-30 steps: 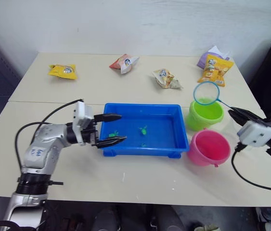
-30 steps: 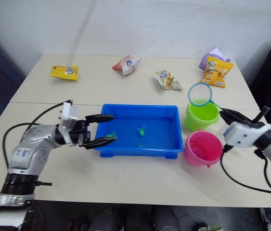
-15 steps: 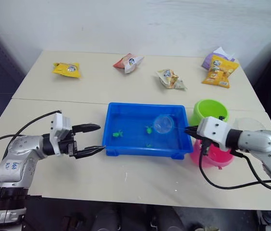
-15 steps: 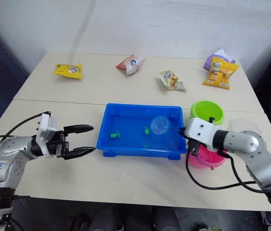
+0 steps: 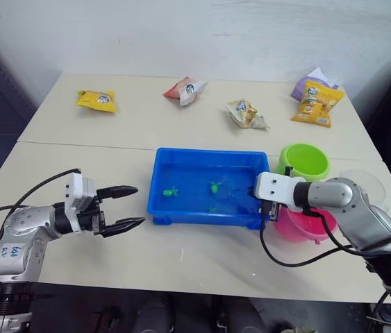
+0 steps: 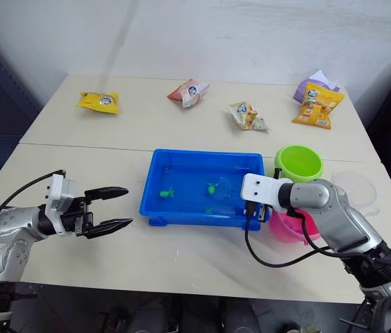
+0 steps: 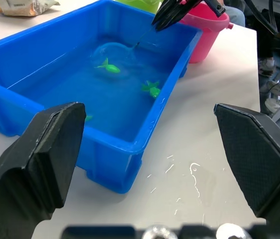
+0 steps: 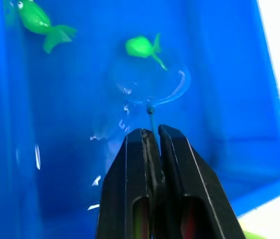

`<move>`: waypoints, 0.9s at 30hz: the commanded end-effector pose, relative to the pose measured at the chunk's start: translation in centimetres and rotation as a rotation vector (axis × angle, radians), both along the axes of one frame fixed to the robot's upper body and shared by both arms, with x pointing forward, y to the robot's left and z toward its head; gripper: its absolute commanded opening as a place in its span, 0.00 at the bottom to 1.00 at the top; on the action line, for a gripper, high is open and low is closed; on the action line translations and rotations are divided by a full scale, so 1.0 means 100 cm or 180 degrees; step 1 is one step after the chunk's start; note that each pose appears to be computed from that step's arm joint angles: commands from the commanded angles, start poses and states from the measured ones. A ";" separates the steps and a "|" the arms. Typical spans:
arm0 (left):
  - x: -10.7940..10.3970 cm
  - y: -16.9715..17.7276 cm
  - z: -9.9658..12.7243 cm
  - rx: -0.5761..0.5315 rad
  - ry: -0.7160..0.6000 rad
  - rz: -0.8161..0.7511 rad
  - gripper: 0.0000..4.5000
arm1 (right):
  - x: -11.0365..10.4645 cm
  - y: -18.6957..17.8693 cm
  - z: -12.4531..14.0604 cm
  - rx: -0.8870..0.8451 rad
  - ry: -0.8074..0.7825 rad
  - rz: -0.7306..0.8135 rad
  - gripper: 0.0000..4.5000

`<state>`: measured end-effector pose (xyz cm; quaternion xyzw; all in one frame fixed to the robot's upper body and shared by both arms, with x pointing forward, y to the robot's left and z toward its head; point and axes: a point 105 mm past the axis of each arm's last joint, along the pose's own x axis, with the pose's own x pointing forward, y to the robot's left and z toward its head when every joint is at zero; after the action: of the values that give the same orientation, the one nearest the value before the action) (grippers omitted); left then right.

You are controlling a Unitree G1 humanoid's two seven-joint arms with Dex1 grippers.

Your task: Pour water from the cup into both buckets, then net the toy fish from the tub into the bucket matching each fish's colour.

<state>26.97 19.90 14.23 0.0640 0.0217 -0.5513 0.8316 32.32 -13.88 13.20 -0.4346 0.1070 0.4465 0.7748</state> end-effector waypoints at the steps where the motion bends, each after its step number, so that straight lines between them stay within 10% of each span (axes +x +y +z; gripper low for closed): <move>1: -0.002 -0.002 0.013 0.0025 -0.0149 -0.0033 0.99 | -0.001 0.001 0.011 0.0088 -0.0049 -0.0031 0.00; 27: -0.004 -0.012 0.016 -0.0037 -0.0078 -0.0059 0.99 | -0.014 0.021 0.017 -0.0217 0.0625 0.0888 0.00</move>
<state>26.73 18.90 14.85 0.0592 0.0290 -0.5533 0.8304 31.05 -12.37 14.35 -0.4260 0.1477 0.5730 0.6843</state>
